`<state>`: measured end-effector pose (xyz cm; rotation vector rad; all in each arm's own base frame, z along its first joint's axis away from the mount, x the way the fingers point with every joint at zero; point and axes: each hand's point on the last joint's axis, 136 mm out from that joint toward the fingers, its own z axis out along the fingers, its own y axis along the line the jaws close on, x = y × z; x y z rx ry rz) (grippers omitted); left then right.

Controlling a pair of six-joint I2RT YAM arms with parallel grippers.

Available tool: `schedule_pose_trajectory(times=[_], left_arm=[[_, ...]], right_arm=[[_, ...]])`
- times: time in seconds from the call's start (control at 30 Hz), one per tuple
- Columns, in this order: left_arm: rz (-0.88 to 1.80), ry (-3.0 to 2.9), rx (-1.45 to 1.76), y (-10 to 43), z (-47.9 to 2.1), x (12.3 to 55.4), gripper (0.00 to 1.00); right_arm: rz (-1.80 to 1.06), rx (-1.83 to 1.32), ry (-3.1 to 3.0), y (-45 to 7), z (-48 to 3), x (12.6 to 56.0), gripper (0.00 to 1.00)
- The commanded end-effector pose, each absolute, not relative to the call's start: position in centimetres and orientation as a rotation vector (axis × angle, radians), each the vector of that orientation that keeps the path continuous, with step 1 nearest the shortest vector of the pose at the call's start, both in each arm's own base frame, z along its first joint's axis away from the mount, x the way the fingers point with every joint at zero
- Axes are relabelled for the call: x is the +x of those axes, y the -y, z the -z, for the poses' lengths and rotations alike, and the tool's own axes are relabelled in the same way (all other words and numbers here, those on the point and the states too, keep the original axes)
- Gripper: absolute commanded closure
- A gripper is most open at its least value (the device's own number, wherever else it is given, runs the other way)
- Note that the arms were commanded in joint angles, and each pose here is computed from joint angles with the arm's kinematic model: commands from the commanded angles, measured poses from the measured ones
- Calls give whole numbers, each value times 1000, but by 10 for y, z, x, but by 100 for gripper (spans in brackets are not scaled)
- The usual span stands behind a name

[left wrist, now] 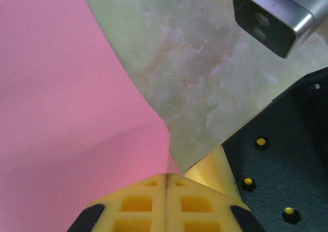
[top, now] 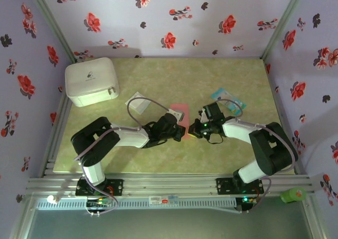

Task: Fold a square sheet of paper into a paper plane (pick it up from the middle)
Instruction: Fold the triangle a second time at the center of the table.

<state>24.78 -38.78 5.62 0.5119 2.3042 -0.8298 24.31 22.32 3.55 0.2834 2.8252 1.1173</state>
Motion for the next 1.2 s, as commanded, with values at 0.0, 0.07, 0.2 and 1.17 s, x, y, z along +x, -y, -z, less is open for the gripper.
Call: schedule_pose_trajectory(times=[0.0,0.07,0.2,1.17], left_arm=[[850,-2291,495,389,-58,252,100],[852,-2289,491,388,-59,253,100],[850,-2289,488,388,-59,253,100],[825,-2311,401,360,-35,292,99]], right_arm=[[-1178,308,-2833,-231,-30,239,100],[-1172,309,-2840,-231,-27,238,100],[-1107,323,-2883,-225,-14,234,100],[-614,177,-3098,-176,13,212,100]])
